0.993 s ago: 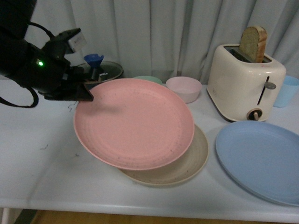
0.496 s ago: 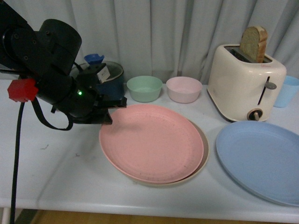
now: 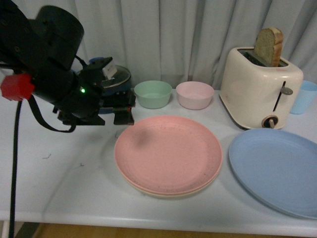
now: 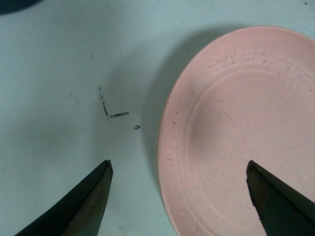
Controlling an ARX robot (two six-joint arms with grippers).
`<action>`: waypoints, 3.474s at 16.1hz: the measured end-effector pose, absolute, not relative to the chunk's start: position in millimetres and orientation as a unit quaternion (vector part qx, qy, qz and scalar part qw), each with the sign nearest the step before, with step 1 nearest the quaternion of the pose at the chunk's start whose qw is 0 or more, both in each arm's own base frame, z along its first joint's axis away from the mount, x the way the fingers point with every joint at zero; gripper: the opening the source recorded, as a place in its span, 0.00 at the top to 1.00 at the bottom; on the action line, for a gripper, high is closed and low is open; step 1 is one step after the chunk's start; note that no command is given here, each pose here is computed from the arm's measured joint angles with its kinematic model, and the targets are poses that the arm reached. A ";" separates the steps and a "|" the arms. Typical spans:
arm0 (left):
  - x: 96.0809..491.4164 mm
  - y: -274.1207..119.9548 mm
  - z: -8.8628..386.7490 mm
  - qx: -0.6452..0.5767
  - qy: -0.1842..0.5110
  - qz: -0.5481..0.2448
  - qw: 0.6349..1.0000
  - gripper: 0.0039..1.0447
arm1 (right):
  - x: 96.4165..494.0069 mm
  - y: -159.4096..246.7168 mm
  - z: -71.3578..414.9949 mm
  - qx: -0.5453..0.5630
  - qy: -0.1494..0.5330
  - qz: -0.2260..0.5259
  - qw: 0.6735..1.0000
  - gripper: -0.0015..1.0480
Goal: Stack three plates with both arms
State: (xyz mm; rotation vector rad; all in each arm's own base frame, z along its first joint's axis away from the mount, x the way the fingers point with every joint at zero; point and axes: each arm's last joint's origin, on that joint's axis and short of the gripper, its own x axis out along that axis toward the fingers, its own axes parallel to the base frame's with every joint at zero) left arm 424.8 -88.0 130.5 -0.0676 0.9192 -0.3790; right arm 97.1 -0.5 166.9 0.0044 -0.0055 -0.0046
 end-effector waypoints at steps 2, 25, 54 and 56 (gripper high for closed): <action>410.7 -73.8 155.6 -0.024 0.407 -0.183 0.895 0.05 | 97.1 -0.5 166.9 0.002 -0.003 -0.002 1.000 0.06; 166.8 0.0 175.0 0.002 0.006 0.000 1.000 0.99 | 97.1 0.0 166.9 0.002 -0.003 0.000 1.000 0.06; 104.3 0.0 166.7 0.002 0.010 0.001 1.000 0.99 | 97.1 0.0 166.9 0.002 -0.003 0.000 1.000 0.06; 96.9 0.0 169.9 0.002 -0.013 0.001 1.000 0.99 | 97.1 0.0 166.9 0.002 -0.002 0.000 1.000 0.06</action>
